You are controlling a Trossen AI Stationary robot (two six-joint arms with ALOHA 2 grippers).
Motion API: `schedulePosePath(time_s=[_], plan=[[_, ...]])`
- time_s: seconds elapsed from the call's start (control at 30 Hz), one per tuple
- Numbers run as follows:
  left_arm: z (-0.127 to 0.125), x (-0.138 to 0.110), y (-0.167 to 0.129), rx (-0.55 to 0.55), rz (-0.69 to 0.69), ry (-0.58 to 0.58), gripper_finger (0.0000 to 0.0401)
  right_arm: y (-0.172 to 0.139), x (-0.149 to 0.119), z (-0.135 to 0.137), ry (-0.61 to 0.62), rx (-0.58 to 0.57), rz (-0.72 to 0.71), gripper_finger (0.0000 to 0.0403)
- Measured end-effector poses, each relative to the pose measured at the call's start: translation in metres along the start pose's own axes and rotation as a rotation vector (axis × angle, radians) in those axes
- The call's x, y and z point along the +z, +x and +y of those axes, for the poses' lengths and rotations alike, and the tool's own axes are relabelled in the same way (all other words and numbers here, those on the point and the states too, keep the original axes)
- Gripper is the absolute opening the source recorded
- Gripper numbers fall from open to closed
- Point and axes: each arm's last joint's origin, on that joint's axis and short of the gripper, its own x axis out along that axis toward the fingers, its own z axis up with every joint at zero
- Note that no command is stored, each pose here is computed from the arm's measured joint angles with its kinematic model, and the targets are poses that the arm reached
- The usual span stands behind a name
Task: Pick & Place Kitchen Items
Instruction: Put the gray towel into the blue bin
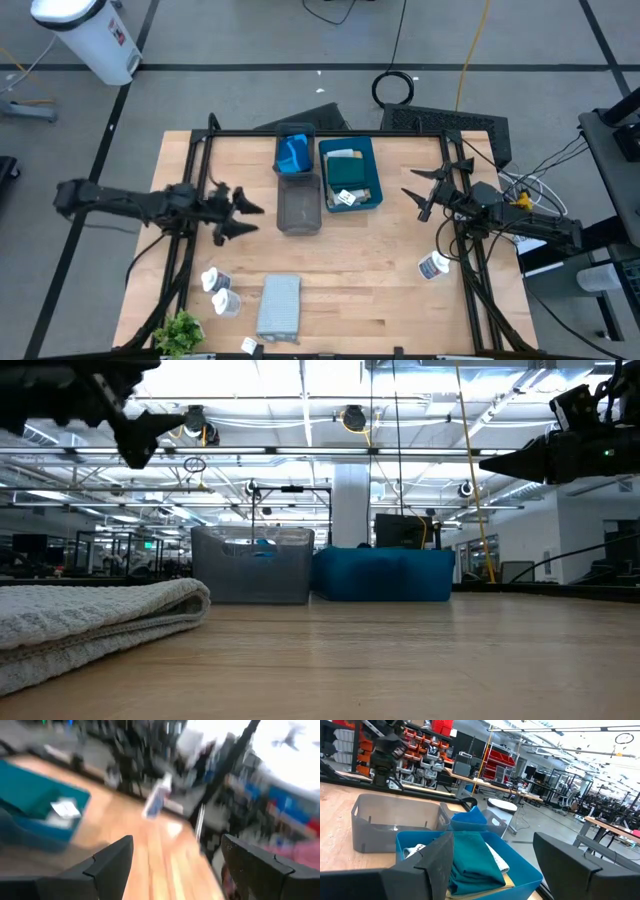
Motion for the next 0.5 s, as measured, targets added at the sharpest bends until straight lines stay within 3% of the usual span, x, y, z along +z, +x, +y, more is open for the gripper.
schedulePosePath(time_s=[0.1,0.27,0.5], plan=[[-0.013,0.008,0.025,0.026,0.187,0.021,0.0308,0.000,0.000,0.000,0.000,0.000,0.000,0.0247],[-0.023,-0.002,0.067,0.118,0.470,0.046,0.0308,0.000,0.000,0.000,0.000,0.000,0.000,0.0247],[-0.028,-0.032,0.116,0.037,0.729,0.010,0.0308,0.000,0.000,0.000,0.000,0.000,0.000,0.0247]])
